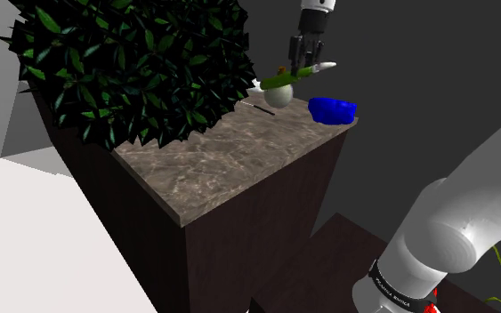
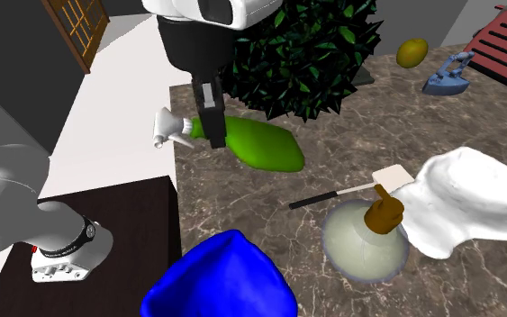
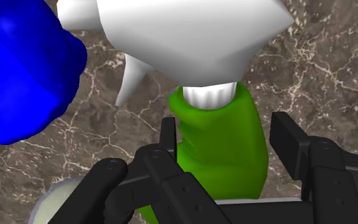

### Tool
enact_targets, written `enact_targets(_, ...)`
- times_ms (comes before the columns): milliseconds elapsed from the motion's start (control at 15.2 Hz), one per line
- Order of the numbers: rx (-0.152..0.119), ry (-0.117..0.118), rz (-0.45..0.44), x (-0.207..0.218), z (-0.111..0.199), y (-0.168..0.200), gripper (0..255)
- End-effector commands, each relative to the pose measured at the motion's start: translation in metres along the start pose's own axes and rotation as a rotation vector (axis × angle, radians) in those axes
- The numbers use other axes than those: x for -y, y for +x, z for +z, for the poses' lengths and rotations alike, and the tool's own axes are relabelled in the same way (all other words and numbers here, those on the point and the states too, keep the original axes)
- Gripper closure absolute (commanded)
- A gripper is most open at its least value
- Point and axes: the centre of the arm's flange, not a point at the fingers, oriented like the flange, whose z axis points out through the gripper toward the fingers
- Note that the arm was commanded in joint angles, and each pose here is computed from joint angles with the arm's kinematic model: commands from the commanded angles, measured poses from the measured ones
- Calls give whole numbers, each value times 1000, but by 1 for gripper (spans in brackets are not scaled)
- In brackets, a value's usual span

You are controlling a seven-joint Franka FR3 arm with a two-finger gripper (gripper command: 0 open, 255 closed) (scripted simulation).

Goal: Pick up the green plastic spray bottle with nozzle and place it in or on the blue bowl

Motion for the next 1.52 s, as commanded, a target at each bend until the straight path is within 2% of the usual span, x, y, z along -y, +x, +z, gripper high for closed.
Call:
enact_targets(0, 0, 0, -1, -25, -3, -6, 255)
enact_targets(1056, 0, 0, -1, -231, -20, -48, 255)
enact_targets(1452, 0, 0, -1, -241, 5, -51, 255)
